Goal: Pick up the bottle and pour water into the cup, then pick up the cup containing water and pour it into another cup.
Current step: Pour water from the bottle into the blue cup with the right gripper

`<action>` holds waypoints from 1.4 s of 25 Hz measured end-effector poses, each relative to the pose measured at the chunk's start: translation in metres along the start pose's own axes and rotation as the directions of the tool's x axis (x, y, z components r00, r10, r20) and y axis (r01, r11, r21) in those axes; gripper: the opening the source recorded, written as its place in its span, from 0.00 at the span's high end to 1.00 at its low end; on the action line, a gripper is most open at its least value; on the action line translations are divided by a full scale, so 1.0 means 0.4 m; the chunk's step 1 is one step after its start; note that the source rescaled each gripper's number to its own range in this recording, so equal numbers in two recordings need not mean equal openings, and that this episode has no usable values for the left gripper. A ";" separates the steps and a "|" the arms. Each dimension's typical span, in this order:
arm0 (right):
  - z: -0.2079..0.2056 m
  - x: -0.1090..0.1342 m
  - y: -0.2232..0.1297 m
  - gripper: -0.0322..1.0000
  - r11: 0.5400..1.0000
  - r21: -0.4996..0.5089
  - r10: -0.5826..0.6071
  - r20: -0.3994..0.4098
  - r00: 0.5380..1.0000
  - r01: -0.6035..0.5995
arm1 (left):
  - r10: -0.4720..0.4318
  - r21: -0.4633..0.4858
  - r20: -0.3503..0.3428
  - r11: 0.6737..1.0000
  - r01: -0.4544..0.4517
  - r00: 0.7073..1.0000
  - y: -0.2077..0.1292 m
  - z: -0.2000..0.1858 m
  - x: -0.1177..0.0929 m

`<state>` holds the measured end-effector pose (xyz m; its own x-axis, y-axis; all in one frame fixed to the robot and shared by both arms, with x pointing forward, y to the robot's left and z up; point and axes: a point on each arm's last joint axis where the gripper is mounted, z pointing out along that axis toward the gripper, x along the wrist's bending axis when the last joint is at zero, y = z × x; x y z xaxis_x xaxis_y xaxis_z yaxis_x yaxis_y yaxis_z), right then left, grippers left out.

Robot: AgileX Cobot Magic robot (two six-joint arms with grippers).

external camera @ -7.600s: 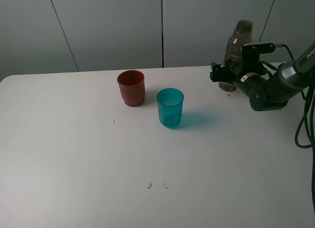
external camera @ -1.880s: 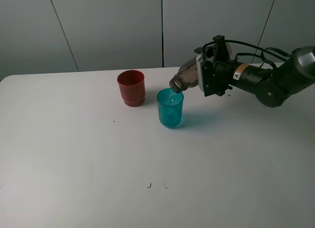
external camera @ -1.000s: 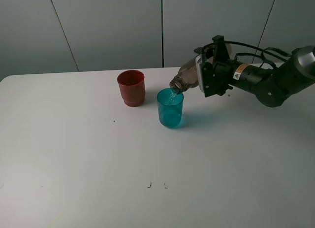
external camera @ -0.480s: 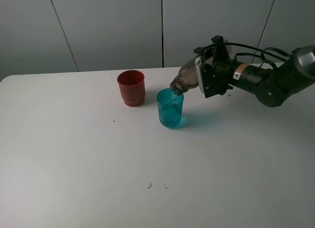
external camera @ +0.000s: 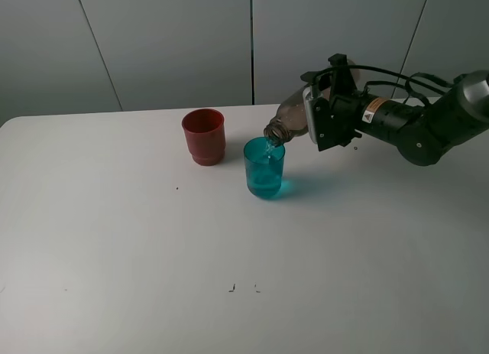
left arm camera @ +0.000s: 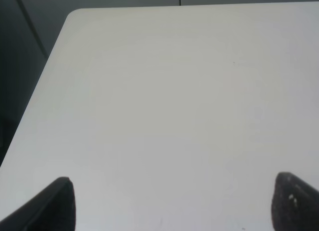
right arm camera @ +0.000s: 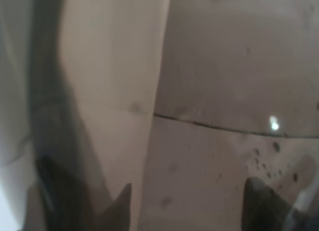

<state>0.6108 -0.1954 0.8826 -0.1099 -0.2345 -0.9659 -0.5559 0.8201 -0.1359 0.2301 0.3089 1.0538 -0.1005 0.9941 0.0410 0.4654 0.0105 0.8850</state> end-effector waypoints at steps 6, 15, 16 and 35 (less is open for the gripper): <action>0.000 0.000 0.000 0.94 1.000 0.000 0.000 0.002 1.000 0.000 | 0.000 0.000 0.000 1.000 0.000 1.000 0.000 0.000 0.000; 0.002 -0.003 -0.001 0.94 1.000 0.001 -0.001 0.008 1.000 0.001 | 0.000 0.000 0.000 1.000 0.000 1.000 0.000 0.000 0.000; 0.002 -0.004 -0.001 0.94 1.000 0.000 -0.001 0.010 1.000 0.001 | 0.000 0.000 0.000 1.000 0.000 1.000 0.000 0.000 0.000; 0.002 -0.006 0.000 0.94 0.999 -0.007 -0.042 0.014 0.999 0.042 | -0.002 0.000 0.000 1.000 0.002 1.000 0.000 0.000 0.000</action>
<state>0.6116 -0.1943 0.8848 -0.0748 -0.2613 -0.9624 -0.5660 0.8057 -0.1747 0.2301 0.3089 1.0538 -0.1014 0.9941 0.0392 0.4652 0.0126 0.8851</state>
